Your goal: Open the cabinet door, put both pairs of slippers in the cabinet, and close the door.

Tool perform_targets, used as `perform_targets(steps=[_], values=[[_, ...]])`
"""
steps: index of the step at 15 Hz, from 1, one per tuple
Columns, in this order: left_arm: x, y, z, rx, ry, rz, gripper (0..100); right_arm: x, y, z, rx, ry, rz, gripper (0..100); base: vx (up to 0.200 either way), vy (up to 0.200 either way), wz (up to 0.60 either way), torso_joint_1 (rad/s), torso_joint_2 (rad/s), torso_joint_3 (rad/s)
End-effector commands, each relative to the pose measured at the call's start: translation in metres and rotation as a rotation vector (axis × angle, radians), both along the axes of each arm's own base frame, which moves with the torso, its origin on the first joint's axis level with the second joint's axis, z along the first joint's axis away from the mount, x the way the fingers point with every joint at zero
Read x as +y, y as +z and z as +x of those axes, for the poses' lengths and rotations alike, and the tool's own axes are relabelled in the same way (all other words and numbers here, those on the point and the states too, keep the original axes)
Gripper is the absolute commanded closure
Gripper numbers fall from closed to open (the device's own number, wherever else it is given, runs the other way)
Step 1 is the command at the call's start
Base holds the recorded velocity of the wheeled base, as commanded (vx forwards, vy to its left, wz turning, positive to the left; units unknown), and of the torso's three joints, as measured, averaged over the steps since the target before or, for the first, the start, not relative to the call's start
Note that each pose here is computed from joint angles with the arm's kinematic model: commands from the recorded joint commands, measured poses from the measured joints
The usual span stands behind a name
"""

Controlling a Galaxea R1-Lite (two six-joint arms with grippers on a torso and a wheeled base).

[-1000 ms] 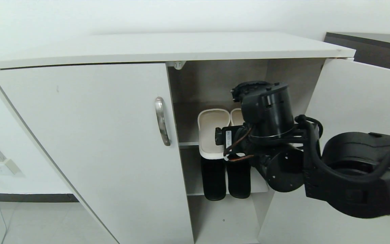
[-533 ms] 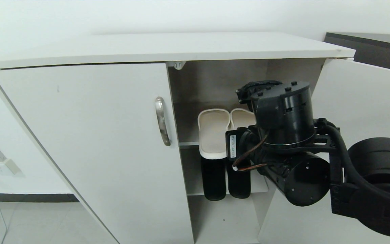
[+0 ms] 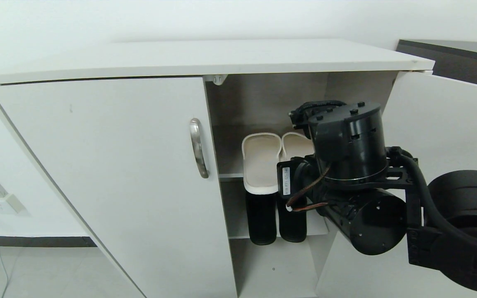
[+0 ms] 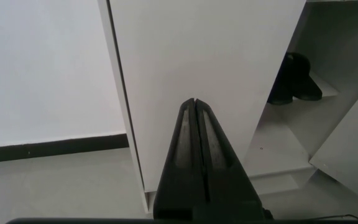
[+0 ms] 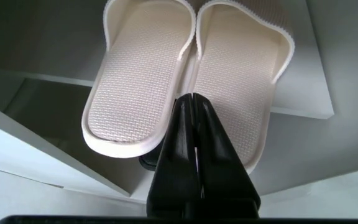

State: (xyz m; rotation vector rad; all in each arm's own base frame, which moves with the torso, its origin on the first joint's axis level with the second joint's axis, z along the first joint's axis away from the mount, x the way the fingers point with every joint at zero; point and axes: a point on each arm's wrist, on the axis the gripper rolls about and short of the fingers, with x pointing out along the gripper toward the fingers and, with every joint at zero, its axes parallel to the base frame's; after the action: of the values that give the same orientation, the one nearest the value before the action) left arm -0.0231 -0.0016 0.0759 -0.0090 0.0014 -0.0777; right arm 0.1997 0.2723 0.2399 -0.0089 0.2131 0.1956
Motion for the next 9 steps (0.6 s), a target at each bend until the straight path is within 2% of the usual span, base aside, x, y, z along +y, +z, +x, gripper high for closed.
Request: perform_targets(steps=[1, 9], values=[[0.0000, -0.0001, 0.0000, 0.000, 0.001, 0.000, 100, 0.0001, 0.0004, -0.0002, -0.001, -0.001, 0.000, 100, -0.200, 0.000, 0.00, 0.007, 0.00, -0.002], [0.0000, -0.0001, 0.0000, 0.000, -0.001, 0.000, 100, -0.0004, -0.0004, -0.0005, 0.001, -0.001, -0.002, 100, -0.200, 0.000, 0.00, 0.001, 0.00, 0.002]])
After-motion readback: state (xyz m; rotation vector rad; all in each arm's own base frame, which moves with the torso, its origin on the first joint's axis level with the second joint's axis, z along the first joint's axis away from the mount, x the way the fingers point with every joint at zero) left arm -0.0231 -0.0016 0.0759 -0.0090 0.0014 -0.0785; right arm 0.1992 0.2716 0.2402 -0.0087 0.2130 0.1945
